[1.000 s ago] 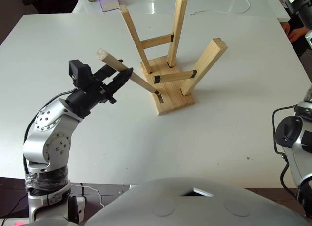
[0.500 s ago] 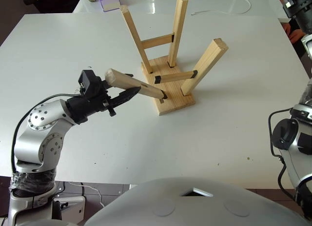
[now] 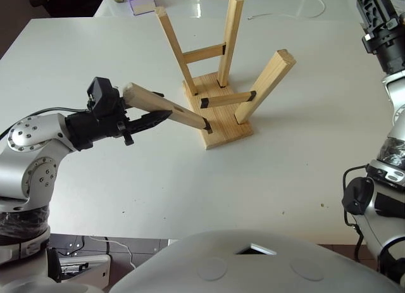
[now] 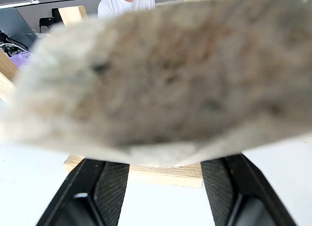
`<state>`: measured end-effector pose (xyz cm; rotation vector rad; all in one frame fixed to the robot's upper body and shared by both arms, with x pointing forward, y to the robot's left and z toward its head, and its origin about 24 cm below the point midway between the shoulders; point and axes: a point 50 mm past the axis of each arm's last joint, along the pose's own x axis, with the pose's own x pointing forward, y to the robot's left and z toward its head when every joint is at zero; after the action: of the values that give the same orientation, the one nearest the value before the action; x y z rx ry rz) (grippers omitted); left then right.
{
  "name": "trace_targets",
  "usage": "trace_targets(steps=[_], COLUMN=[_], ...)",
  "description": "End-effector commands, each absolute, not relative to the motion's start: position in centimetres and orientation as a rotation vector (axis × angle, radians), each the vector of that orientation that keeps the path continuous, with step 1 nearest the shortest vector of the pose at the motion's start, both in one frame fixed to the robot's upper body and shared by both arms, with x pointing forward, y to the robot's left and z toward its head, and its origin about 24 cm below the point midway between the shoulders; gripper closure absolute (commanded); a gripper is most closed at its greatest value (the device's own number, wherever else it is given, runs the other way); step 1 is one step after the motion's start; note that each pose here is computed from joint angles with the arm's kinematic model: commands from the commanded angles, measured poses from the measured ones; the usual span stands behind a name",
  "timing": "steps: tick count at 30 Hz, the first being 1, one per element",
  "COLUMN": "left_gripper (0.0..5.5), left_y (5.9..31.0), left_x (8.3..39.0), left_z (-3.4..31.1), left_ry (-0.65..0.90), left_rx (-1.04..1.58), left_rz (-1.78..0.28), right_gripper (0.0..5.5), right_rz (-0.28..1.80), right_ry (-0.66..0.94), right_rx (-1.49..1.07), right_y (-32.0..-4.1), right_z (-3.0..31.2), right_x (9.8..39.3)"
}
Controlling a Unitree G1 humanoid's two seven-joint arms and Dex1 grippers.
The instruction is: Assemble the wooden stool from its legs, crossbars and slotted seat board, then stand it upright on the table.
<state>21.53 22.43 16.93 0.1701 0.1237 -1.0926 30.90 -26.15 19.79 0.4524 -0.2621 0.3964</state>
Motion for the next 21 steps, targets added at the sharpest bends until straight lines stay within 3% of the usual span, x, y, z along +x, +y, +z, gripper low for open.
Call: trace_targets(steps=[1, 10, 21], left_gripper=[3.46, 3.46, 3.46], left_y=[22.3, 22.1, 21.1], left_x=[22.2, 23.8, 27.6], left_z=[17.4, 17.2, 18.7], left_ry=[0.159, 0.207, 0.333], left_rx=[0.203, 0.254, 0.44], left_rz=[-1.13, -1.211, -1.289], right_gripper=[2.23, 2.23, 2.23], right_rz=[0.38, 0.355, 0.449], right_ry=[-0.282, -0.25, -0.17], right_rx=[0.472, 0.481, 0.373], right_y=[-25.9, -24.8, -19.0], right_z=[19.5, 17.9, 15.3], right_x=[30.3, 29.3, 26.4])
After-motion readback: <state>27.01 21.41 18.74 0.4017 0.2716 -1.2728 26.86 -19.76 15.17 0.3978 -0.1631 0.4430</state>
